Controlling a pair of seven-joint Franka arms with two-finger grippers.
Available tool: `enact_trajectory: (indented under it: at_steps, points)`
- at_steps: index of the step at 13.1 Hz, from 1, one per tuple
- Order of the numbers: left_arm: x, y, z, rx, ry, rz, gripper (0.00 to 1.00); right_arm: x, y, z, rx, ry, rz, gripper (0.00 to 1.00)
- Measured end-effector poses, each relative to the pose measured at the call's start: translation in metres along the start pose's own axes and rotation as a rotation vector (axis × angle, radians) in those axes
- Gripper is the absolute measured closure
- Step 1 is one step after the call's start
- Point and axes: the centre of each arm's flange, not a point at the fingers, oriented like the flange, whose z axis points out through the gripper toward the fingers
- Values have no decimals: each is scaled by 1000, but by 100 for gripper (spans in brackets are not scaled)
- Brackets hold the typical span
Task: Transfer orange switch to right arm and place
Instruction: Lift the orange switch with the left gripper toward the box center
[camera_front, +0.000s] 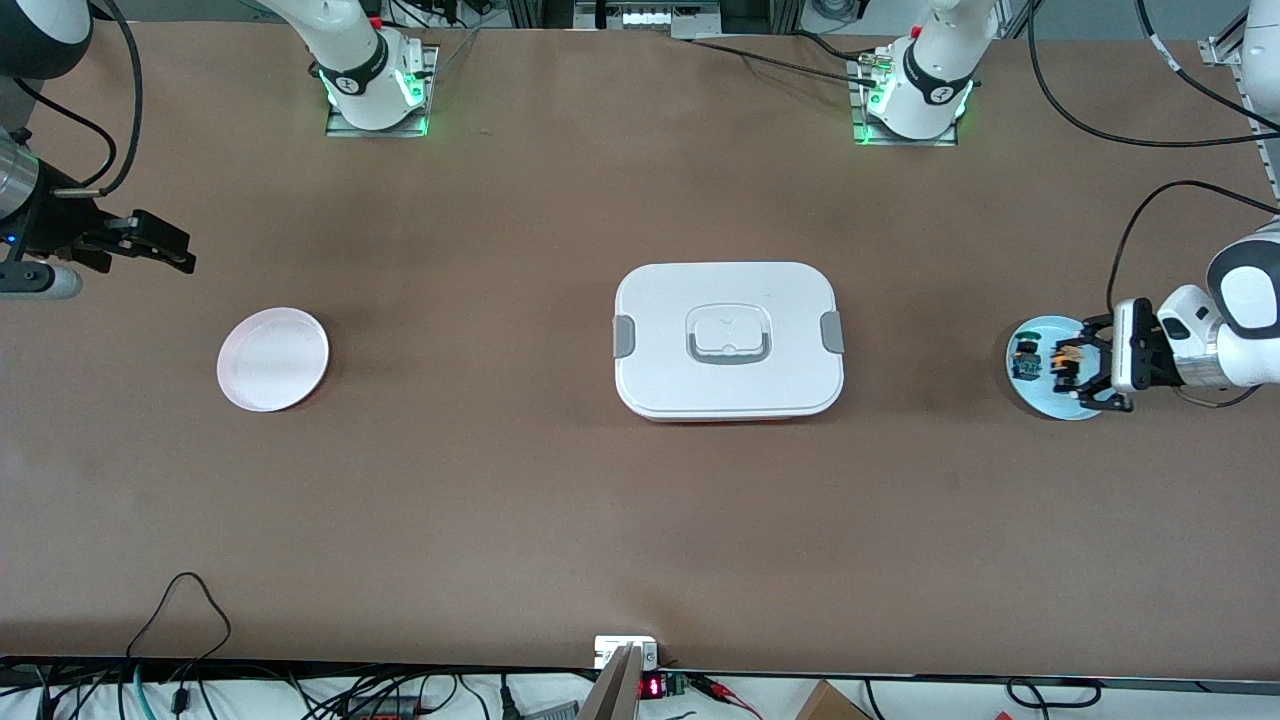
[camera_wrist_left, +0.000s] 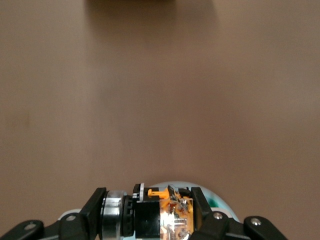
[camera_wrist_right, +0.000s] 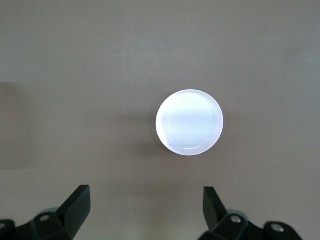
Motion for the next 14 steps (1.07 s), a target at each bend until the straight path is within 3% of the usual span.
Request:
enact_trajectory:
  at_steps: [4,6,9,12,14]
  points:
    - [128,-33,-3,-103,184,-62,27,0,0,0,0,-1,0,0]
    - [187,-41,-4,-127,342,-76,27,0,0,1,0,-3,0,0]
    - [248,-52,11,-143,632,-65,27,0,-2,2,24,-10,4,0]
    - [300,-60,37,-182,840,-46,27,3,-8,9,178,-26,-30,0]
    - [340,-59,40,-182,953,10,27,2,-11,18,338,-70,-42,0]
